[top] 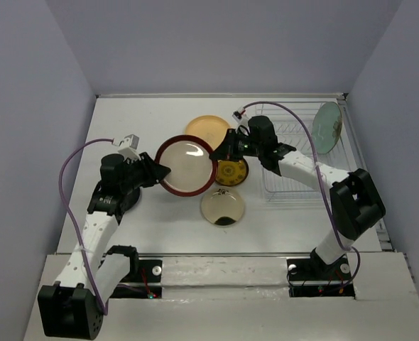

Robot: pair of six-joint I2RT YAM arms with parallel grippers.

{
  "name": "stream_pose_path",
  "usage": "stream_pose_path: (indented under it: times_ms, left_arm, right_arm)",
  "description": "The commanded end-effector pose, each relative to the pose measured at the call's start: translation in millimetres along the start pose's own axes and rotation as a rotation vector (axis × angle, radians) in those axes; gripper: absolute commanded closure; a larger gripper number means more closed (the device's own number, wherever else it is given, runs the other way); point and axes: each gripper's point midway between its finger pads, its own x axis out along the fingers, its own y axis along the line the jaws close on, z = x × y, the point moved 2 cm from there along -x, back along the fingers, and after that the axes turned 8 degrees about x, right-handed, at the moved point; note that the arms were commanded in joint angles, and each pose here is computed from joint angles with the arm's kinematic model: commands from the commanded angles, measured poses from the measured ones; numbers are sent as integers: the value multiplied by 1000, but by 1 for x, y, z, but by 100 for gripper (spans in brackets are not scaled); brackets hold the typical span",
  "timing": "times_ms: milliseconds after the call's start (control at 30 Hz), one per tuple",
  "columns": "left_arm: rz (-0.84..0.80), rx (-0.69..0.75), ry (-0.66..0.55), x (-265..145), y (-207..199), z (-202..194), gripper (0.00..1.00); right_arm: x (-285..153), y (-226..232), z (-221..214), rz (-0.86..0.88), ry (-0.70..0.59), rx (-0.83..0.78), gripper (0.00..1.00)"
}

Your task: Load the plates into the dish rack

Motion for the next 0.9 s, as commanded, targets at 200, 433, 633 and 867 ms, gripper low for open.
stream_pose_path:
  times_ms: [200, 433, 633, 867]
  left_arm:
    - [-180, 28, -70, -7, -25, 13, 95]
    - [-394, -5, -103, -18, -58, 15, 94]
    - [-502, -4, -115, -34, -80, 25, 95]
    - [-581, -9, -114, -46, -94, 26, 95]
  right_arm:
    - [-28, 73, 7, 299, -18, -96, 90]
    - [-33, 65, -18, 345, 85, -161, 41]
    - [-44, 69, -28, 388, 101, -207, 39]
    - [-53, 78, -36, 452, 144, -233, 38]
